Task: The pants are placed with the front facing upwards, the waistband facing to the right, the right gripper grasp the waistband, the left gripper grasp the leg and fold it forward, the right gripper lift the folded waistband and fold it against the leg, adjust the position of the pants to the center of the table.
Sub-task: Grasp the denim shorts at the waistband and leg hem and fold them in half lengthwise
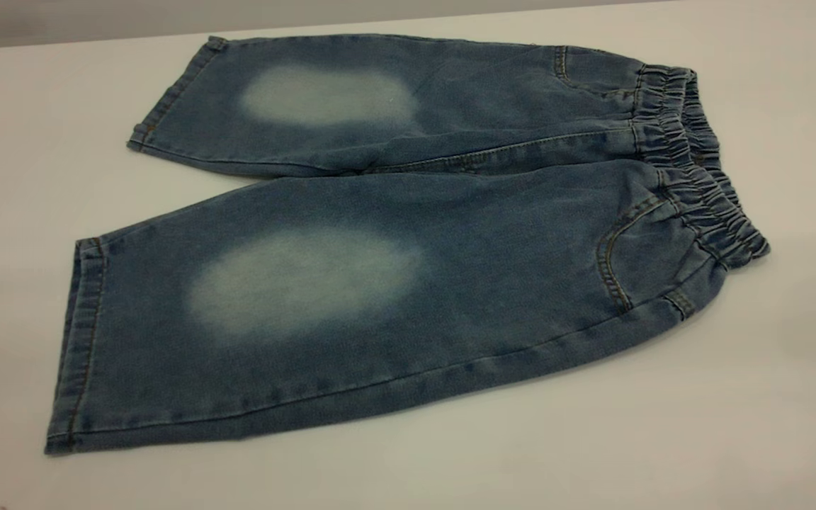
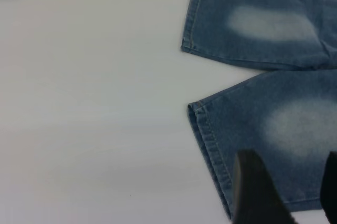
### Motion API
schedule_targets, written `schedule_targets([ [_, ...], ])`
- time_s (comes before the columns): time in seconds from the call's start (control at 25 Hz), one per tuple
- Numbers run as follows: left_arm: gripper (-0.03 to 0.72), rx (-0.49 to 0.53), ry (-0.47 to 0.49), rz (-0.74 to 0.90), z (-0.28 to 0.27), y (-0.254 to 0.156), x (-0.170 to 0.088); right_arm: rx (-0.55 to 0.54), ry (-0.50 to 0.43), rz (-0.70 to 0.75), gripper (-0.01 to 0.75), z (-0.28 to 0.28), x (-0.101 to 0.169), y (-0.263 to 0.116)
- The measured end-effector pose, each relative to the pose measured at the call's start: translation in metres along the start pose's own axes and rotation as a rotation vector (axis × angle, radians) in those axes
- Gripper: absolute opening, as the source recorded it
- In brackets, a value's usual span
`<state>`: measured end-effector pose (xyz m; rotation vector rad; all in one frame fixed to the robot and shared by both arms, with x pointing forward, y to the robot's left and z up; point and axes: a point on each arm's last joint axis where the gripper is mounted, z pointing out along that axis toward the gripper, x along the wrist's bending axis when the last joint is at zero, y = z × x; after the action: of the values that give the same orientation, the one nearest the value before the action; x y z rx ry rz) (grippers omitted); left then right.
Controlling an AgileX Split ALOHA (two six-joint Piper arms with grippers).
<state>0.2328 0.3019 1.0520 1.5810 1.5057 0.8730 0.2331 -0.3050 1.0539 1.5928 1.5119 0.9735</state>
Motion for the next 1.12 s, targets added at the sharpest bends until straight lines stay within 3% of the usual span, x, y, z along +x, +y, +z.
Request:
schedule_targets([
  [0.52,0.309,-0.048,-0.008,0.002,0.02,0.036,-0.002,-0.028,-0.004,-0.007,0.387,-0.001,0.0,0.009],
  [0.76,0.309,0.053,-0.054,0.009,0.061,0.068,-0.007,0.002,0.023,-0.006,0.387,0.018,0.007,0.042],
  [1.12,0.309,0.262,-0.077,0.183,0.124,0.109,-0.009,0.187,0.136,0.047,0.387,0.079,0.025,0.063],
])
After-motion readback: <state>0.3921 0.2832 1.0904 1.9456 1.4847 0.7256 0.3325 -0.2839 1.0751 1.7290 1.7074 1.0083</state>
